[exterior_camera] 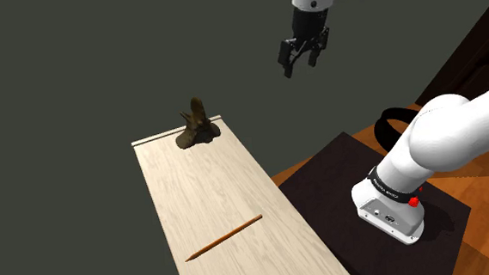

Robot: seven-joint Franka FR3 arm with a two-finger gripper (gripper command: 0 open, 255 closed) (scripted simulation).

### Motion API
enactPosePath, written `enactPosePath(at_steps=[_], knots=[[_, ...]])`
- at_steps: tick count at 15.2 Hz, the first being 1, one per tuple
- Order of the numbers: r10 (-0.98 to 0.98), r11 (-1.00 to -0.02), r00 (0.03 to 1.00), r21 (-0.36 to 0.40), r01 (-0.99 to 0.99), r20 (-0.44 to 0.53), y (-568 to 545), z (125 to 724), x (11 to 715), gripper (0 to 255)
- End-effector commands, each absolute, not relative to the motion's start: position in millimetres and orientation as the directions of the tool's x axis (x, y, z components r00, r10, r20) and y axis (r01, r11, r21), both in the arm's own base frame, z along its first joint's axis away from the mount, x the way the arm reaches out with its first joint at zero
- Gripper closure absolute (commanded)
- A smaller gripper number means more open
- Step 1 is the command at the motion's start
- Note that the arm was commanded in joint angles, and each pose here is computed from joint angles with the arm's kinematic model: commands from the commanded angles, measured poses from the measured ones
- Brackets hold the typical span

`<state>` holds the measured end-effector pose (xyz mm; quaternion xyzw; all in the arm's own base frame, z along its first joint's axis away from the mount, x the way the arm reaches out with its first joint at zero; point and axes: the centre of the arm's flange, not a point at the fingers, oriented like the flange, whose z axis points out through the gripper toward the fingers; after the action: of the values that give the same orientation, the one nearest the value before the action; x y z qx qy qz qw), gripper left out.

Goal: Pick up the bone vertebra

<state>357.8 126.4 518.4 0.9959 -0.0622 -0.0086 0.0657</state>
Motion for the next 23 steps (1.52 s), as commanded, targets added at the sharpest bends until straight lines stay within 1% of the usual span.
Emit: enactPosePath(at_steps=[1,21,23], knots=[[-0.122,-0.983,0.993,0.135,-0.121,0.000,154,514,365,0],[-0.083,-0.979,0.993,0.179,-0.097,0.088,402,453,443,0],[-0.082,-0.979,0.993,0.180,-0.097,0.089,405,447,444,0]])
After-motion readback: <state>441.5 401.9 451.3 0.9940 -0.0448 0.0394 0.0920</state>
